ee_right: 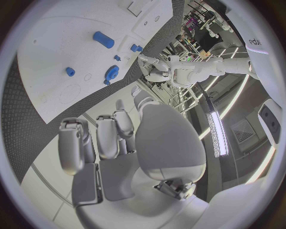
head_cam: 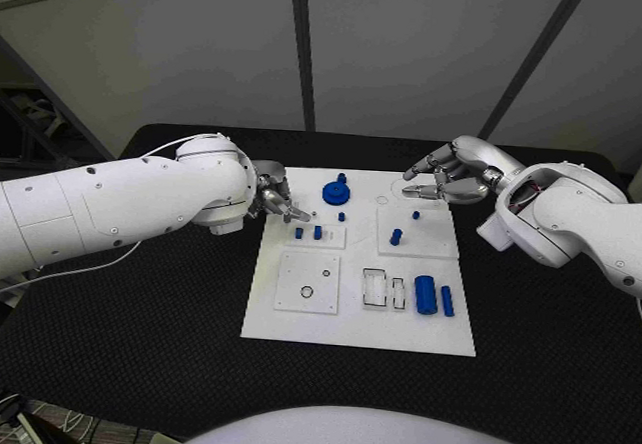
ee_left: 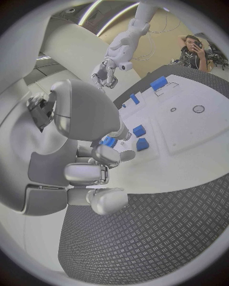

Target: Assemble the parts on the task board

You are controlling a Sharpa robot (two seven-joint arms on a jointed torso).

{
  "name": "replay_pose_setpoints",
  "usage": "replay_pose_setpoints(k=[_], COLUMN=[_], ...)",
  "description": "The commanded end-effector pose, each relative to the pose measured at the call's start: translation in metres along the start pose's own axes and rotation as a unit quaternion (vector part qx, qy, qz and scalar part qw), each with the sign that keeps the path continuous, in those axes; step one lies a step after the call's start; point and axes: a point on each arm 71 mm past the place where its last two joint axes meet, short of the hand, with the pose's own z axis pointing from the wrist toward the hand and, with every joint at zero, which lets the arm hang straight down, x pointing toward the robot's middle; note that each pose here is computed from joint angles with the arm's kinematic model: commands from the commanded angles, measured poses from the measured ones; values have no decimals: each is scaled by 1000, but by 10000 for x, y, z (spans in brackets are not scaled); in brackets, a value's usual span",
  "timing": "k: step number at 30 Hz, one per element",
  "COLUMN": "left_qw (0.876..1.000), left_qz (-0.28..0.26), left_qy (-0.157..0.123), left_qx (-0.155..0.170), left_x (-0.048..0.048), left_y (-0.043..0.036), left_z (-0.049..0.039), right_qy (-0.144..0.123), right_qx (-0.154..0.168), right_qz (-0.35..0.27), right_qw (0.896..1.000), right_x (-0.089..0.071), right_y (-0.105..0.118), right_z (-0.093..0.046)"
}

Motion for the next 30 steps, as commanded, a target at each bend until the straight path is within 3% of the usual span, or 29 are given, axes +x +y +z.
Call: replay_pose_setpoints(k=[1, 6, 13, 21, 30], left_qw=[997, 990, 987, 992, 998], left_qz=[-58, -119, -140, -117, -48], left_qy=[-44, -64, -58, -12, 37], left_qx=[29, 51, 58, 49, 25], left_x=[-106, -183, -201, -133, 19], left_y=[-24, -9, 18, 40, 84], left_z=[-18, -28, -24, -29, -53], right_qy=[0, -1, -1, -1, -1], right_qx=[-6, -6, -5, -5, -4], right_qz=[-1, -1, -1, -1, -2], right_qw=[1000, 1000, 1000, 1000, 1000], right_x=[-7, -8, -8, -11, -15], right_y=[16, 13, 12, 9, 5], right_z=[2, 2, 1, -3, -10])
